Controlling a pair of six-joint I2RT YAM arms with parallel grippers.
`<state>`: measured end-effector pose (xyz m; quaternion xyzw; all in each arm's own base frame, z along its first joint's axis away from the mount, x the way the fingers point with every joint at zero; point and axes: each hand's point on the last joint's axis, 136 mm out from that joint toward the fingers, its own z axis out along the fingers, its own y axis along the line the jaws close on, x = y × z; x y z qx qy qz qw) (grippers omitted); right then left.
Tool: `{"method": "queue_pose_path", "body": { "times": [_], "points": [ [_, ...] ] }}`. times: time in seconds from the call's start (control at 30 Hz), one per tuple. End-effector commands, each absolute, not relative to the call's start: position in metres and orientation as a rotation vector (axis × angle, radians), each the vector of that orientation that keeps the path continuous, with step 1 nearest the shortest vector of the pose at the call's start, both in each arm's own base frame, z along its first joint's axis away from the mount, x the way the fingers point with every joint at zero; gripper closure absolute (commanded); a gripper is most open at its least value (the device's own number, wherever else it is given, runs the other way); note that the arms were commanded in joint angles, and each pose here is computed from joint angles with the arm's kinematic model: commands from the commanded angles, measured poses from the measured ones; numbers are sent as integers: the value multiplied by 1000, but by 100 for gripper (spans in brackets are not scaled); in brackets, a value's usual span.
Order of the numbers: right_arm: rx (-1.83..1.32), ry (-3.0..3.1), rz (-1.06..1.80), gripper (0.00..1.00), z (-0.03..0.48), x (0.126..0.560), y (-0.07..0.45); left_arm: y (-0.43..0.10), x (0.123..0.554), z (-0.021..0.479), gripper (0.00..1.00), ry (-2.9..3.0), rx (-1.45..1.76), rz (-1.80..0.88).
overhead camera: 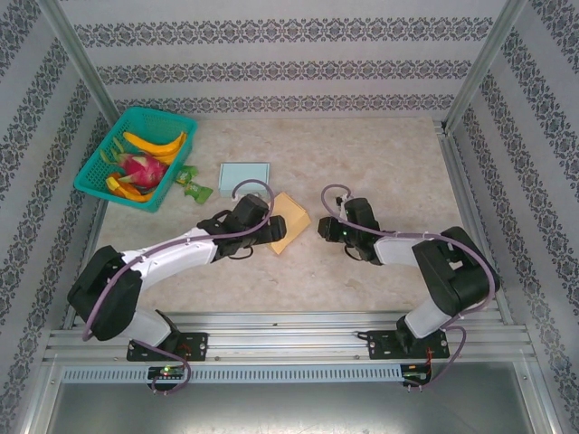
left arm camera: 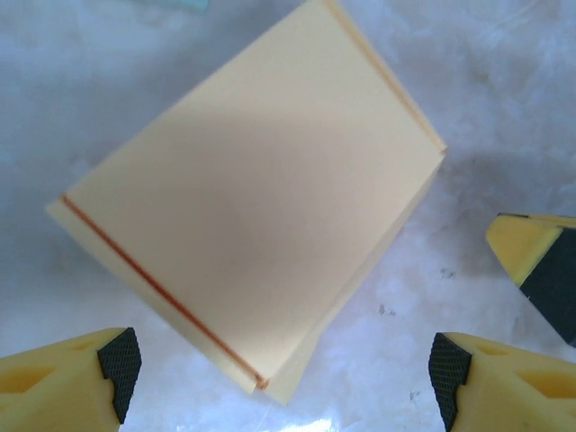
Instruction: Fold the paper box
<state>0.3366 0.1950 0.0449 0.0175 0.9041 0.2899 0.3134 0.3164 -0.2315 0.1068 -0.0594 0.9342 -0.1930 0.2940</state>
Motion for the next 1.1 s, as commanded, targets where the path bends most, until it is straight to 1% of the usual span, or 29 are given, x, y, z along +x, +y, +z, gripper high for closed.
{"method": "queue_pose_path", "body": {
  "times": [0.0,0.03,0.2,0.4,0.6,0.73,0.93,1.07],
  "points": [
    [49,2482,807,94,44,324,199,-232,341,118,14,2449,4,-468],
    [53,2485,831,100,46,326,201,-236,347,119,14,2445,40,-475],
    [72,2516,967,100,43,332,218,-243,377,117,14,2417,127,-485],
    [78,2520,995,100,39,340,225,-237,400,101,14,2431,135,-514],
    [84,2527,998,100,33,347,227,-249,407,90,14,2421,167,-660],
    [106,2527,999,100,30,354,224,-253,412,87,14,2413,184,-664],
    [130,2531,998,100,23,360,220,-255,421,70,15,2450,191,-629],
    [138,2540,1000,100,18,363,220,-269,416,68,15,2441,213,-747]
  ]
}}
